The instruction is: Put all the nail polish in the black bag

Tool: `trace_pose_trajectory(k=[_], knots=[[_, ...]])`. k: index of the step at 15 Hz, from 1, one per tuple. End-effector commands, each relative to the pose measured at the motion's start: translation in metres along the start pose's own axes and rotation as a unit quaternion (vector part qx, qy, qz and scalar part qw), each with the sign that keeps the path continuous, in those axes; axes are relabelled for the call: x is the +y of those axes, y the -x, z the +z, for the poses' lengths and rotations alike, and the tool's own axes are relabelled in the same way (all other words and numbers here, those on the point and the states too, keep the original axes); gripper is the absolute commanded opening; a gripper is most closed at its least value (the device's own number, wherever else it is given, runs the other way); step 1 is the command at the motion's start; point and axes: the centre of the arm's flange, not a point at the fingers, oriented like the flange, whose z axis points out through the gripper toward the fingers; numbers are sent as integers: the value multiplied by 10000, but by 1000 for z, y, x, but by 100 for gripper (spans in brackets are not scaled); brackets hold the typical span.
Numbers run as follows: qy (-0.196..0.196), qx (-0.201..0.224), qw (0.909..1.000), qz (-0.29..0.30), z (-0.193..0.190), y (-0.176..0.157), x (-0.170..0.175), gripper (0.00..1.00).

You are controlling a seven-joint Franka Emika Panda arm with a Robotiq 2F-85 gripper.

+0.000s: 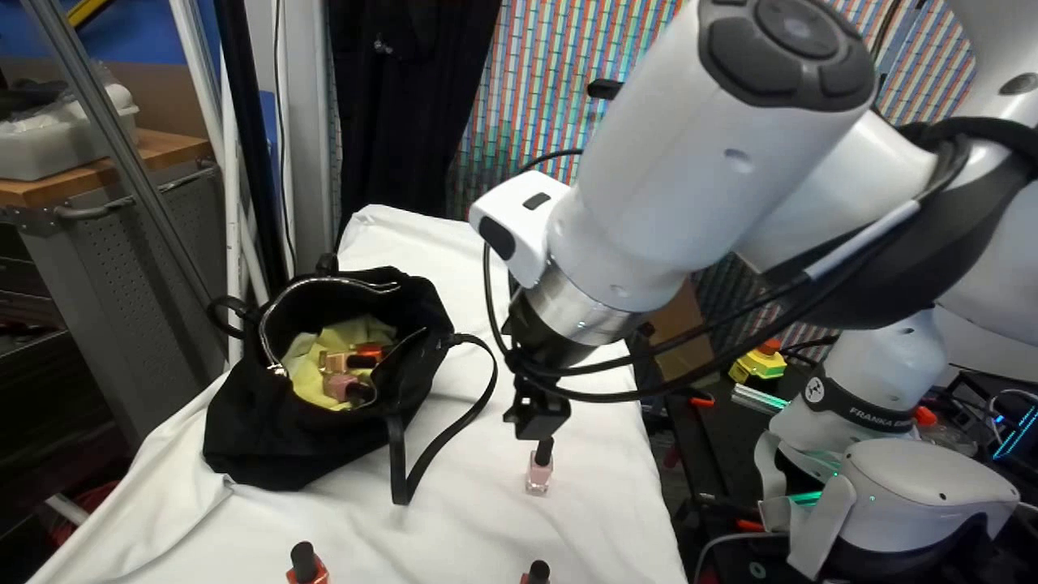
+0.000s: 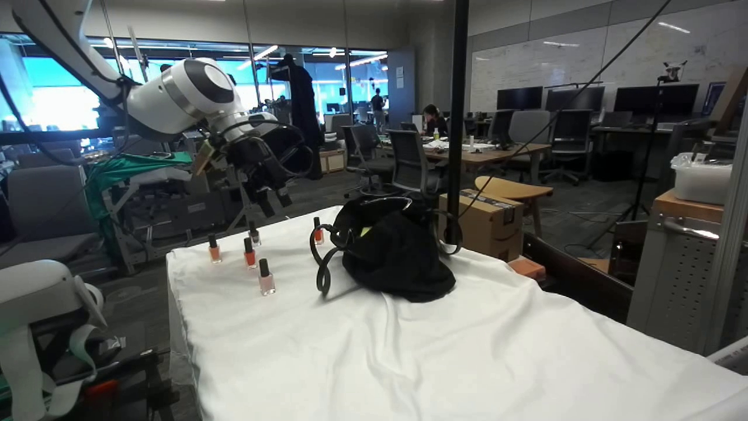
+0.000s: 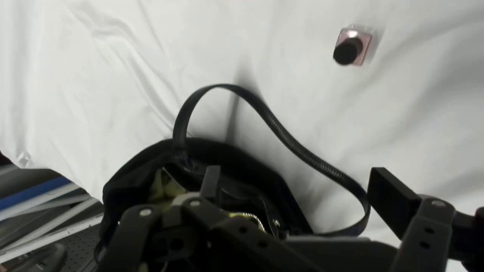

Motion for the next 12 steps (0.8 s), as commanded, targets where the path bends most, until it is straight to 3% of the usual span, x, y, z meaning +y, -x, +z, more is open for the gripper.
trace_pose_trajectory(k=[1,6,12], knots=[[-272,-12,9996,20,4,51,15,100],[-734,-87,9973,8,37,74,17,100],[-1501,-192,9885,-34,63,73,16,100]])
